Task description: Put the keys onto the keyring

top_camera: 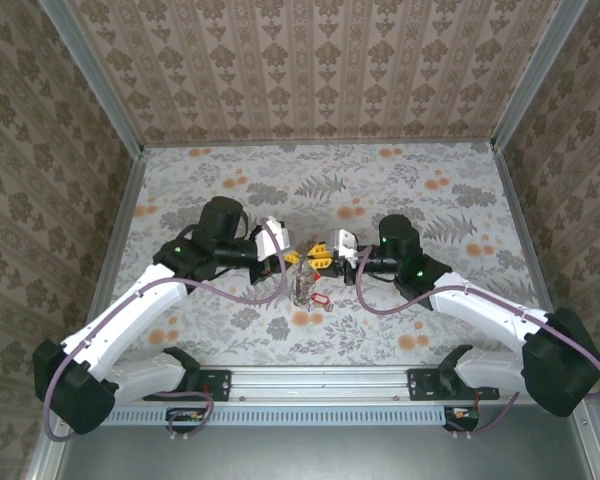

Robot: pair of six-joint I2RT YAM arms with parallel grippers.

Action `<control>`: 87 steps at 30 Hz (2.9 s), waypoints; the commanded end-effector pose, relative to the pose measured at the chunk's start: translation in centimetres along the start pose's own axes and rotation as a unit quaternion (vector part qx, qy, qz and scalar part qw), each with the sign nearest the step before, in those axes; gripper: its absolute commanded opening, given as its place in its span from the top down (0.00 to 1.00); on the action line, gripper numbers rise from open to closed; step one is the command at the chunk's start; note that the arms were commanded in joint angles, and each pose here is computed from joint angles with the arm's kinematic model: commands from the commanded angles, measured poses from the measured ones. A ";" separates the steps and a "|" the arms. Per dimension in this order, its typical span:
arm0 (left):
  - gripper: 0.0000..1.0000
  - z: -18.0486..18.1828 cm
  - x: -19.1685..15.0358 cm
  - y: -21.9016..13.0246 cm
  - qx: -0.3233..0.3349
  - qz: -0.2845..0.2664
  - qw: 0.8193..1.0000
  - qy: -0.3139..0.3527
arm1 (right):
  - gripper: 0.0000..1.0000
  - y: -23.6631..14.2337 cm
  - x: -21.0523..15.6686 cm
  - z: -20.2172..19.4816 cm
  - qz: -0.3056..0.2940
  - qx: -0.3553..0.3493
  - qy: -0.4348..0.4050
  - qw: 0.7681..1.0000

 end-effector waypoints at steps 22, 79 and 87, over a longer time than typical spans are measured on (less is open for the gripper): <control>1.00 -0.3 1.4 0.5 0.010 0.036 0.998 0.047 | 0.68 1.3 -0.1 -0.6 0.081 0.024 -0.038 0.996; 0.68 -1.1 2.3 -1.6 -0.030 -0.002 0.999 0.031 | 1.00 0.7 0.7 0.1 0.010 0.028 -0.021 0.999; 0.76 -0.6 2.0 0.3 -0.049 0.036 0.998 0.031 | 1.00 0.7 0.8 -0.1 0.032 0.040 -0.016 0.999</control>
Point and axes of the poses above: each hand's point on the last joint's axis, 136 mm out from that joint toward the fingers, its own y axis out along the fingers, its own z axis along the line the jaws close on, x = y × z, the point moved 8 cm from there along -y, back along the fingers, and after that the axes turned 10 degrees about -y, right-handed, at the moved point
